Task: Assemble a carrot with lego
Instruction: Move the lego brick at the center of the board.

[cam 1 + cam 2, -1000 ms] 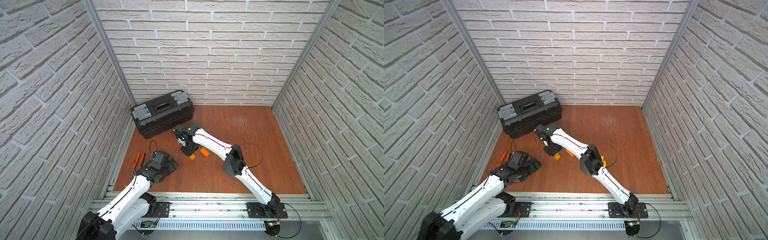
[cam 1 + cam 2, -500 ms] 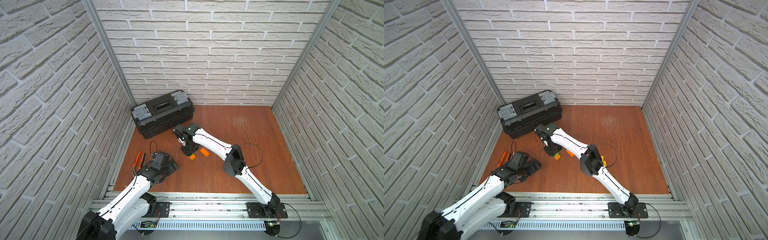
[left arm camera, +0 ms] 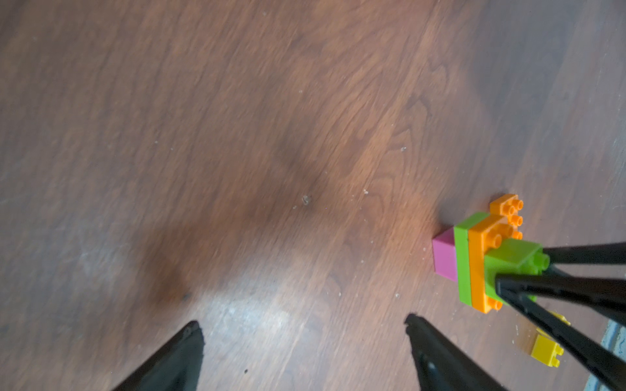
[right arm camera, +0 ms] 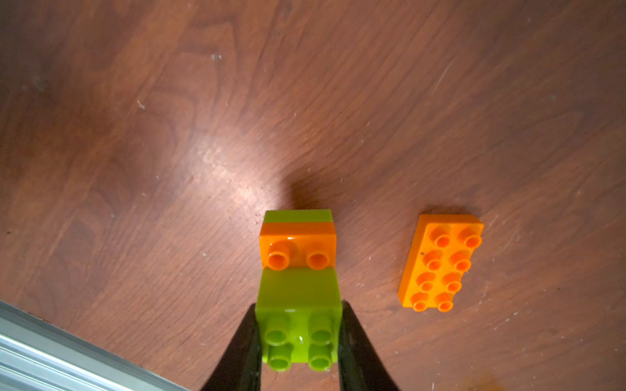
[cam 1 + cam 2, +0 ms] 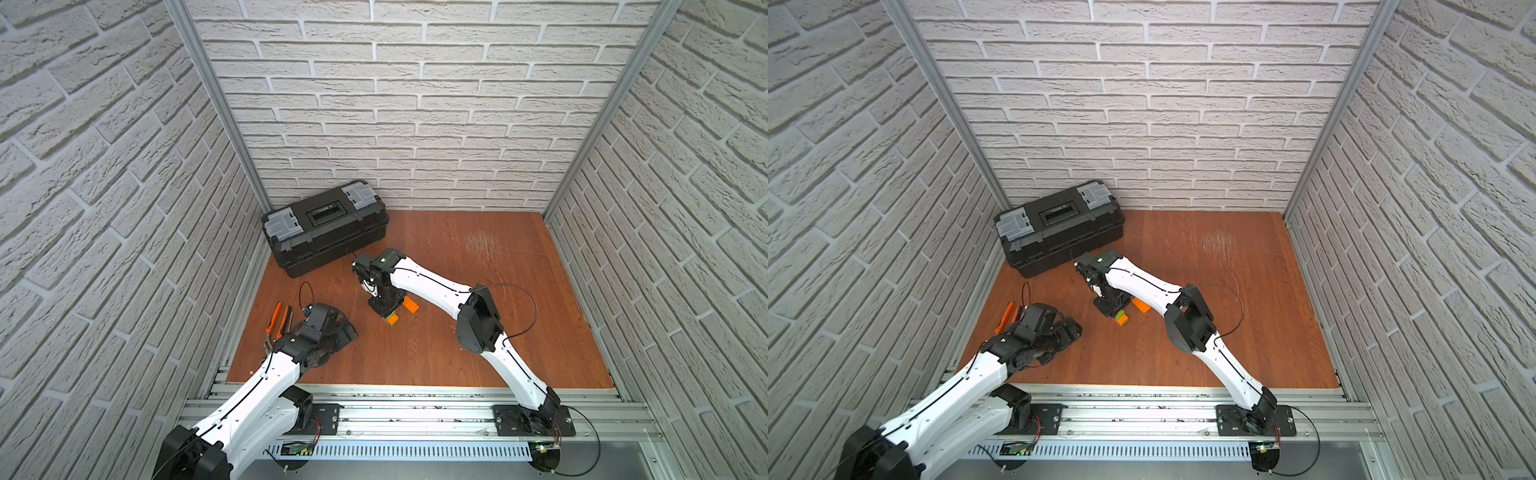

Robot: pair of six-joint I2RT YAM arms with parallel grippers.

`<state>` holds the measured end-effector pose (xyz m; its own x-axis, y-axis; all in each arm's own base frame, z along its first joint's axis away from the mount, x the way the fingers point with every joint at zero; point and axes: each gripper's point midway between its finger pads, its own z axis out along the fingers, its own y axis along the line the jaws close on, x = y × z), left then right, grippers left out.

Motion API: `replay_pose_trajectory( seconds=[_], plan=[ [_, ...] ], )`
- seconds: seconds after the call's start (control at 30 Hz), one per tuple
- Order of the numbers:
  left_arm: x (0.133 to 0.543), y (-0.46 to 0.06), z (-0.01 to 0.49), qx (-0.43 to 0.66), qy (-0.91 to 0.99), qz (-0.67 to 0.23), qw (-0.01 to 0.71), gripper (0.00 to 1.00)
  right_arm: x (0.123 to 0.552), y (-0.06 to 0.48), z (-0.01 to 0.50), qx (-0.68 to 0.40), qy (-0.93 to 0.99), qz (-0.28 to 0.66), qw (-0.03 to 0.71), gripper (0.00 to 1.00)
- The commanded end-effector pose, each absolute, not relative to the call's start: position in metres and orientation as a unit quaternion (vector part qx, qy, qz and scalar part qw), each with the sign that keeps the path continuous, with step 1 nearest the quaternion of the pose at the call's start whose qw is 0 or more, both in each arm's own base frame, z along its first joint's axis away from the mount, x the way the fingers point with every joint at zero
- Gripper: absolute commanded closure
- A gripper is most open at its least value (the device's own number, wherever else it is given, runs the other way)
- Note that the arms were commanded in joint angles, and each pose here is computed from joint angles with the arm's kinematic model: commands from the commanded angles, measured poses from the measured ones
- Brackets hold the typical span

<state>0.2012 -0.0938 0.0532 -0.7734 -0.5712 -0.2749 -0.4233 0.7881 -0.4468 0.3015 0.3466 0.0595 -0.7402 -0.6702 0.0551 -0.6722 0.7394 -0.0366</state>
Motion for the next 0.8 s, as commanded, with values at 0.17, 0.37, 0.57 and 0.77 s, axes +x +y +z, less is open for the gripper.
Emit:
replay_pose_trajectory(
  seconds=[0.17,0.37,0.57,0.77],
  plan=[
    [0.201,-0.094,0.055,-0.266,0.924,-0.186,0.202,0.05,0.238,0.279,0.010,0.360,-0.913,0.090,0.172,0.98],
    [0.201,-0.094,0.057,-0.269,0.923,-0.188,0.202,0.05,0.219,0.271,0.010,0.338,-0.925,0.063,0.163,0.98],
    [0.201,-0.096,0.060,-0.267,0.923,-0.190,0.202,0.05,0.211,0.267,0.002,0.312,-0.937,0.047,0.149,0.91],
    [0.200,-0.095,0.064,-0.265,0.925,-0.183,0.202,0.03,0.218,0.271,0.014,0.300,-0.946,0.042,0.118,0.53]
  ],
)
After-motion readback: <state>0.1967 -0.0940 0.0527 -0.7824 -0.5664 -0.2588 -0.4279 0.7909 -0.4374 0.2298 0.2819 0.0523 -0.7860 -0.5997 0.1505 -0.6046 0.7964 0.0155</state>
